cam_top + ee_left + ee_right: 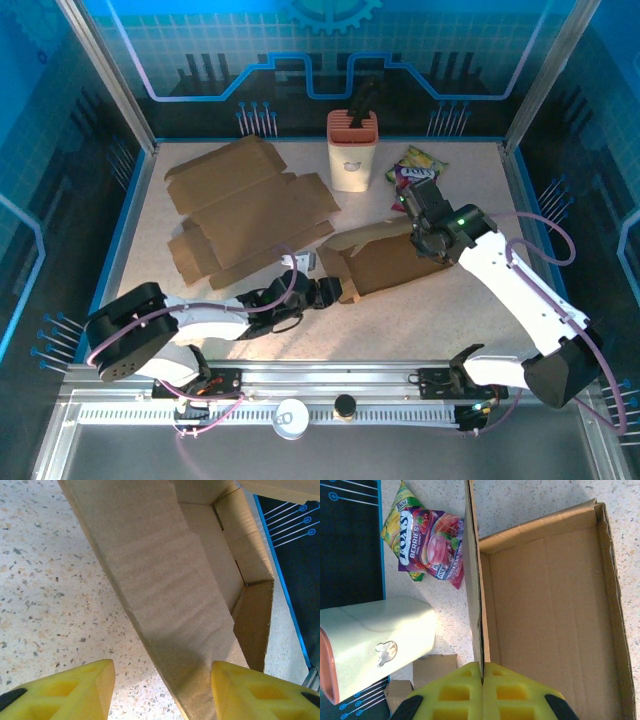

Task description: Fold the paper box

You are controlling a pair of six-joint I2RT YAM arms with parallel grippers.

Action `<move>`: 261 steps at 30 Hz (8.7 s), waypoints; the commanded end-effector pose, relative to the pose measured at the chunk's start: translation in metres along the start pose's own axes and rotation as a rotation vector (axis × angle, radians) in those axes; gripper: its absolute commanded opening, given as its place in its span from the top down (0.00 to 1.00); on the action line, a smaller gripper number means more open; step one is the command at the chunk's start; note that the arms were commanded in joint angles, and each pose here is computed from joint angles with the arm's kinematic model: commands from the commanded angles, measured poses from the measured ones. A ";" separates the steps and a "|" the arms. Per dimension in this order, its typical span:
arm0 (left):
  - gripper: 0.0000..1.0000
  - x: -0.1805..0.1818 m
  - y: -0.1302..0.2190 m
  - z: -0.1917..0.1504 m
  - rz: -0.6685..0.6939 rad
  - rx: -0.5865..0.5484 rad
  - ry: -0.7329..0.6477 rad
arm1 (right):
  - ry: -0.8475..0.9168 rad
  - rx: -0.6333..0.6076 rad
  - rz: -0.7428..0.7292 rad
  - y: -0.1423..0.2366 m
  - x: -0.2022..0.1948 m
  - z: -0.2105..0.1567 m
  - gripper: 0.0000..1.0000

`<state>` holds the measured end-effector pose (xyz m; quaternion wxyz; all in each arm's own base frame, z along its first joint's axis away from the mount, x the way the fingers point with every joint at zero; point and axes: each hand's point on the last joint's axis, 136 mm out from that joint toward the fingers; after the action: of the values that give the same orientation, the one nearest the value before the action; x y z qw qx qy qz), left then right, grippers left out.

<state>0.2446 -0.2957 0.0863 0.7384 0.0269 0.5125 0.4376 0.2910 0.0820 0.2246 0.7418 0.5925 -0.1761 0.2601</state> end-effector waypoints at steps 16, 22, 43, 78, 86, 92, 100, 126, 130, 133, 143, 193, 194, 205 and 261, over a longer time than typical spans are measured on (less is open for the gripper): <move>0.55 -0.028 -0.019 0.018 -0.038 -0.040 -0.031 | 0.005 0.064 -0.059 0.007 -0.026 -0.020 1.00; 0.59 0.001 -0.025 0.004 0.097 0.000 -0.029 | 0.010 0.064 -0.055 0.011 -0.024 -0.022 1.00; 1.00 0.057 0.008 0.013 0.487 0.060 -0.111 | 0.666 0.072 0.357 0.035 0.048 0.000 0.26; 1.00 0.089 0.039 0.044 0.437 0.236 -0.175 | 1.230 0.311 0.170 -0.110 -0.097 -0.064 0.63; 1.00 0.089 0.041 0.043 0.425 0.231 -0.176 | 1.249 0.265 0.165 -0.106 -0.095 -0.063 0.54; 1.00 0.090 0.043 0.043 0.423 0.245 -0.155 | 1.173 0.167 0.292 -0.070 -0.087 -0.043 0.39; 1.00 0.086 0.041 0.044 0.409 0.265 -0.150 | 1.118 0.191 0.398 -0.070 -0.119 -0.054 0.46; 0.65 0.057 0.044 0.062 0.206 0.180 -0.155 | 1.256 0.240 0.185 -0.119 -0.123 -0.056 0.93; 0.66 0.062 0.050 0.068 0.186 0.151 -0.126 | 1.257 0.249 0.160 -0.120 -0.123 -0.056 0.96; 0.69 0.068 0.051 0.071 0.148 0.141 -0.082 | 1.262 0.260 0.160 -0.120 -0.124 -0.058 0.97; 0.71 0.078 0.057 0.070 0.095 0.075 0.012 | 1.263 0.273 0.152 -0.121 -0.125 -0.061 0.98; 0.72 0.119 0.025 0.029 0.158 0.181 0.091 | 1.261 0.272 0.157 -0.118 -0.121 -0.066 1.00; 0.72 0.120 0.025 0.029 0.169 0.181 0.084 | 1.260 0.273 0.157 -0.118 -0.121 -0.066 1.00; 0.95 0.116 0.032 0.035 0.317 0.151 -0.062 | 1.267 0.265 0.158 -0.116 -0.118 -0.067 1.00; 0.72 0.093 0.031 0.027 0.213 0.214 -0.013 | 1.285 0.255 0.151 -0.112 -0.111 -0.072 1.00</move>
<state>0.2601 -0.2048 0.0561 0.6907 0.1518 0.5370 0.4599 0.2593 0.1047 0.0469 0.6070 0.3882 0.3048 0.6229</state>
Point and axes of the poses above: each hand's point on the last joint's axis, 136 mm out from that joint toward the fingers, its own y axis back along the fingers, its own x axis along the line the jaws close on, z = x × y, and after that the axes turned 6 degrees about y, right-handed
